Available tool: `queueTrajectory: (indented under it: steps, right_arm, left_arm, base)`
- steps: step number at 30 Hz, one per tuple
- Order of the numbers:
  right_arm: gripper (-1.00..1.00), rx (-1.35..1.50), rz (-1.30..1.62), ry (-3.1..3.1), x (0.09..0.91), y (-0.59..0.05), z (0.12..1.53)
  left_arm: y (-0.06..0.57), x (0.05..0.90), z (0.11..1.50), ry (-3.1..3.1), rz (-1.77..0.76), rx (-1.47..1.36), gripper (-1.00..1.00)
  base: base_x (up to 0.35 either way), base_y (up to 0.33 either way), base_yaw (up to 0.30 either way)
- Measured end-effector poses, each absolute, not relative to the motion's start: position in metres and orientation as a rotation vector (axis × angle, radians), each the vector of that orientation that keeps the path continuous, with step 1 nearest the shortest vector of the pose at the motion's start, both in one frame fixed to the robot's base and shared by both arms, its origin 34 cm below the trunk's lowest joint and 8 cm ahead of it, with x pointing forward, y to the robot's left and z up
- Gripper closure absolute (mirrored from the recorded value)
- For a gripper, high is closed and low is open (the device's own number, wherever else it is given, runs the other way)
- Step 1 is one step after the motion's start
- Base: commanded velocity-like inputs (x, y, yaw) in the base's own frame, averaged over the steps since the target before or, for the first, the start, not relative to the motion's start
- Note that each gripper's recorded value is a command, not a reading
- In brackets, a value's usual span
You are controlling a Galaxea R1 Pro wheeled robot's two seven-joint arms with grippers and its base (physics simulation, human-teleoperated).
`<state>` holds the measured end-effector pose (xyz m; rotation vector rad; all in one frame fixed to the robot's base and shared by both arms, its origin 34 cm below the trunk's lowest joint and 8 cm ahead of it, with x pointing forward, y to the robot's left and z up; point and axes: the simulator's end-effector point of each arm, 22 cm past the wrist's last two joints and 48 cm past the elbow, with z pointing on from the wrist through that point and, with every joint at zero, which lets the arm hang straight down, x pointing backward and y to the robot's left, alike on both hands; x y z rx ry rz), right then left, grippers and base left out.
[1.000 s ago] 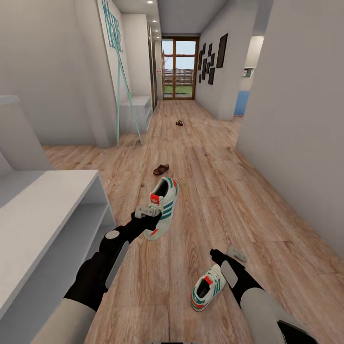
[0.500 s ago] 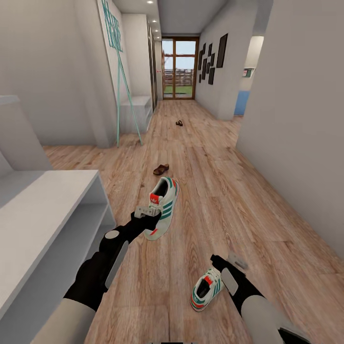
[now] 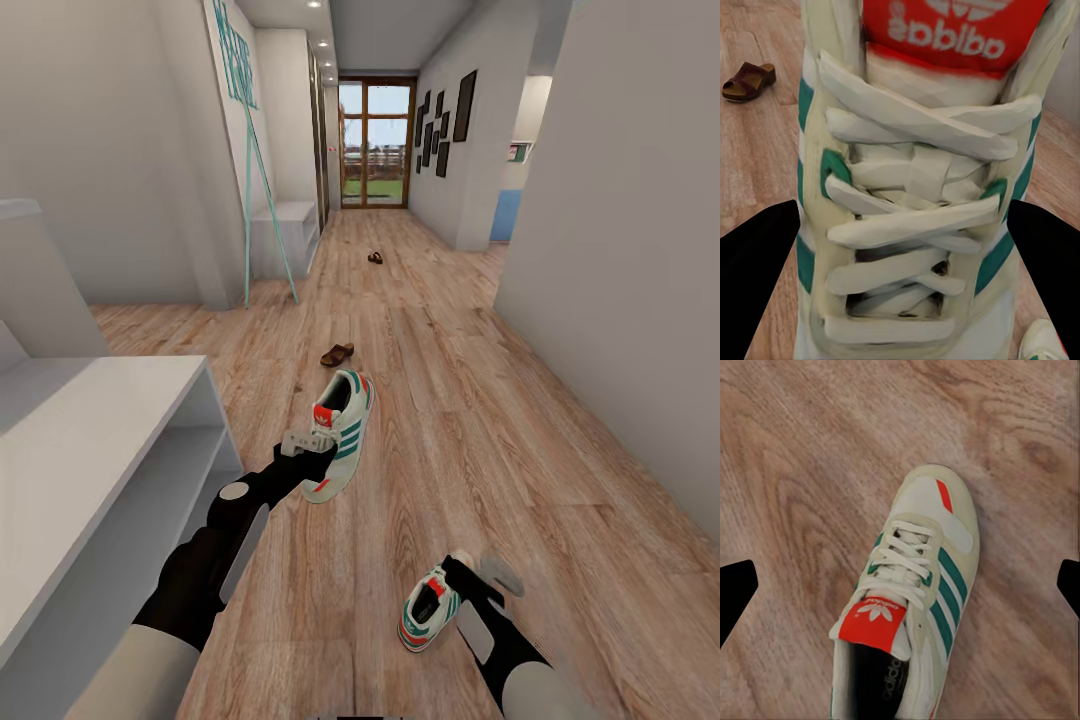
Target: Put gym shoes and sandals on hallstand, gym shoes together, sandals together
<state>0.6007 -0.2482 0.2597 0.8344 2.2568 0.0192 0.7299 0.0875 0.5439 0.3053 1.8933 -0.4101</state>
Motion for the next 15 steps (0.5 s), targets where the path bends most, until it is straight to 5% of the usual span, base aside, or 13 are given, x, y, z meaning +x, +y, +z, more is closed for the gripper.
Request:
queueTrajectory:
  steps: [15]
  right_arm:
    - [-1.0, 0.832, 0.003, 2.256, 0.576, -0.243, 0.248]
  left_arm:
    - [0.091, 0.73, 0.544, 1.892, -0.403, 0.306, 1.0]
  base:
    - [0.0, 0.0, 0.0]
